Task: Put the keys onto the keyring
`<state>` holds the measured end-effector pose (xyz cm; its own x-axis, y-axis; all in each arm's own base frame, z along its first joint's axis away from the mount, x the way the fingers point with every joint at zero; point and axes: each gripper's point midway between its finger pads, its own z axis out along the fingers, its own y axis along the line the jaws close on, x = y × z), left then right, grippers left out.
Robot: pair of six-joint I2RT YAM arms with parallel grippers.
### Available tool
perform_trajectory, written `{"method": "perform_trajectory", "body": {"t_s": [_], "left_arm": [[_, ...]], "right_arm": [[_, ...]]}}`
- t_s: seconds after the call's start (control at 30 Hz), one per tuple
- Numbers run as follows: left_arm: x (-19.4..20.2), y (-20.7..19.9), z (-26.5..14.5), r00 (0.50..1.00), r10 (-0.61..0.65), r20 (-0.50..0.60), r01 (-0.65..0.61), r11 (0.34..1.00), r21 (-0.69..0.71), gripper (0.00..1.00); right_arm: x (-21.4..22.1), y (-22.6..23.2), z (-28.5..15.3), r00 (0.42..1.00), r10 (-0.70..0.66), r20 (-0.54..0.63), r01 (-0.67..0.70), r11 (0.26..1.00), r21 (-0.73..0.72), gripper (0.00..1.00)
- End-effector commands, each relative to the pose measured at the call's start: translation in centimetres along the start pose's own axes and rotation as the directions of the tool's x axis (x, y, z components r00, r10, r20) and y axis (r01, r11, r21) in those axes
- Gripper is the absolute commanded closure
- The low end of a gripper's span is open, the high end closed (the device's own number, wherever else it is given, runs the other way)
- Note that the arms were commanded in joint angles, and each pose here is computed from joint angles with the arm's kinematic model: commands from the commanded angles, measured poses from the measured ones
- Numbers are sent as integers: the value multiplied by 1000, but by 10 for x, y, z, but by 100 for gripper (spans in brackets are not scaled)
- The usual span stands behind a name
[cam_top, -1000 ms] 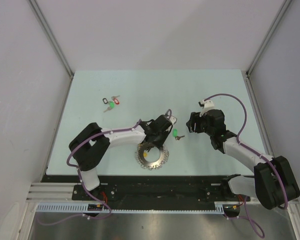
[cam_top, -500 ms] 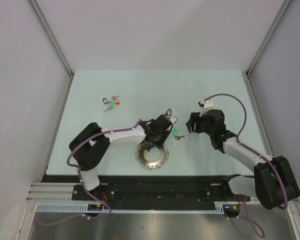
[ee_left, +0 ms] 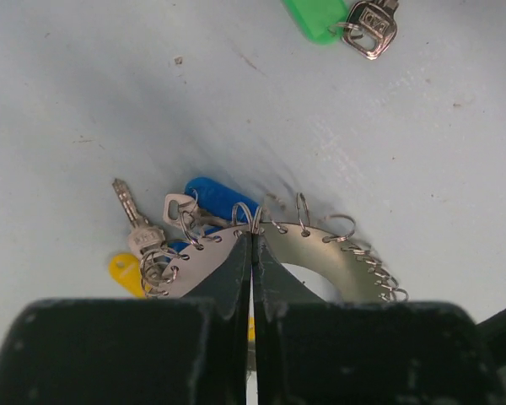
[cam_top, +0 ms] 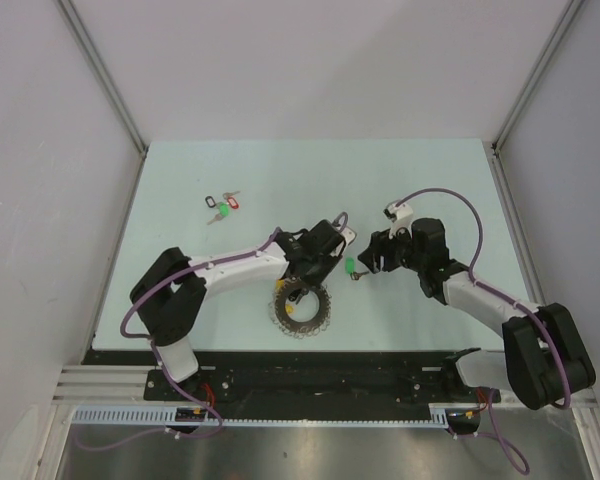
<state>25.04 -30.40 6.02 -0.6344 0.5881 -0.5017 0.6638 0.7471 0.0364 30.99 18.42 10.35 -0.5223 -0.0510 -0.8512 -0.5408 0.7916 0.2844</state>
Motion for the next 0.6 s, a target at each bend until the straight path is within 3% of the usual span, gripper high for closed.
{"method": "perform_trajectory", "body": {"t_s": [0.0, 0.23, 0.37, 0.43, 0.57], "left_arm": [[-7, 11, -23, 997, 73, -24, -74, 997, -9, 100], [3, 13, -12, 989, 92, -116, -95, 995, -18, 96], [-17, 7, -14, 998, 50, -32, -50, 999, -7, 86], [-30, 5, -16, 999, 23, 48, -24, 1000, 3, 75], [-41, 2, -16, 990, -53, 128, 52, 999, 12, 66]], "right_arm": [[-8, 25, 2, 997, -65, 36, 71, 984, -165, 39], [-8, 15, 3, 998, -51, 35, 55, 993, -106, 40], [-11, 8, 2, 999, -36, 41, 38, 998, -58, 40], [-12, 5, 1, 999, -32, 43, 34, 999, -39, 40], [-11, 3, 1, 999, -26, 42, 27, 999, -30, 40]]}}
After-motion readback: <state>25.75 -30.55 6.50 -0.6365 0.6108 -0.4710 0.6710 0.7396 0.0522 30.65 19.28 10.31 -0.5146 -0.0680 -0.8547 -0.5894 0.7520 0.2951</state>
